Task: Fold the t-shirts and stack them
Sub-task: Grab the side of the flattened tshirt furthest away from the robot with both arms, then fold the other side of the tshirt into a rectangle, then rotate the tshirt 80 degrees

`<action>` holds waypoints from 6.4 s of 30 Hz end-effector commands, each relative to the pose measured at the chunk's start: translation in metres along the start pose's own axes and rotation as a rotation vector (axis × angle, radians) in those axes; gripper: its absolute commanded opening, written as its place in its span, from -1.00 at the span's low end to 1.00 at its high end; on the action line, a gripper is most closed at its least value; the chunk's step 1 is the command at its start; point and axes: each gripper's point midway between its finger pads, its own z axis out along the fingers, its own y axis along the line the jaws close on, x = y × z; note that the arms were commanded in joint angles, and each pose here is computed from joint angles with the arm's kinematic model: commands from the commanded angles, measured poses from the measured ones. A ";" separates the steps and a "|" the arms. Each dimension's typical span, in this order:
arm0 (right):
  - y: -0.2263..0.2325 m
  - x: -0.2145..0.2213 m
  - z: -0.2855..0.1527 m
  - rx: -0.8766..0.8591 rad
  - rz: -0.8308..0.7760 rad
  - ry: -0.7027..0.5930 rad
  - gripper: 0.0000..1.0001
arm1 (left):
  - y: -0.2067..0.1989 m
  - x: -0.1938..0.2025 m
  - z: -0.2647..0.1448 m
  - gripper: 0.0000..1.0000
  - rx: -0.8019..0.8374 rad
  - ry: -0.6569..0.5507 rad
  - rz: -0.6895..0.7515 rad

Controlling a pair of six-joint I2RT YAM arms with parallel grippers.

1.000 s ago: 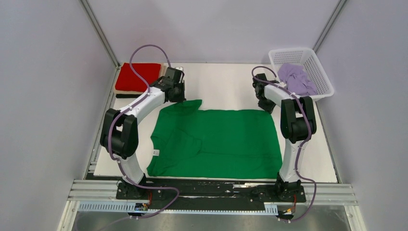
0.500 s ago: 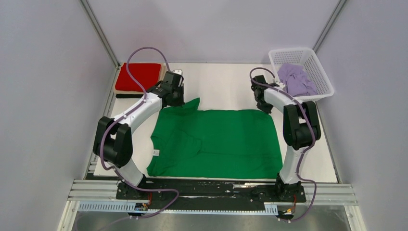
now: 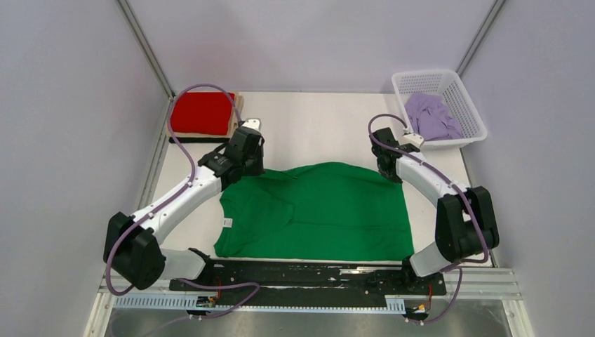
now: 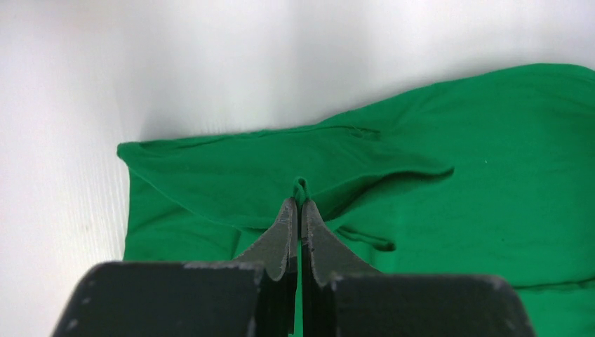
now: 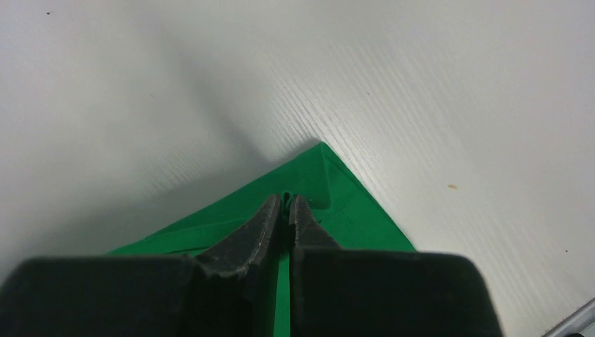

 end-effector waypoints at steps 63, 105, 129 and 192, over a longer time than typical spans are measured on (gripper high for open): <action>-0.072 0.038 -0.093 -0.403 0.357 -0.112 1.00 | -0.074 0.130 -0.012 1.00 0.216 0.224 -0.040; 0.089 0.134 -0.130 -1.021 -0.231 0.380 1.00 | -0.018 0.155 -0.006 1.00 0.190 0.249 -0.440; 0.049 0.117 -0.142 -0.968 -0.236 0.179 1.00 | -0.021 0.009 0.200 1.00 0.231 0.320 -0.595; -0.002 0.187 -0.121 -0.610 -0.378 0.296 0.30 | -0.112 0.184 -0.039 0.60 0.326 0.412 -0.169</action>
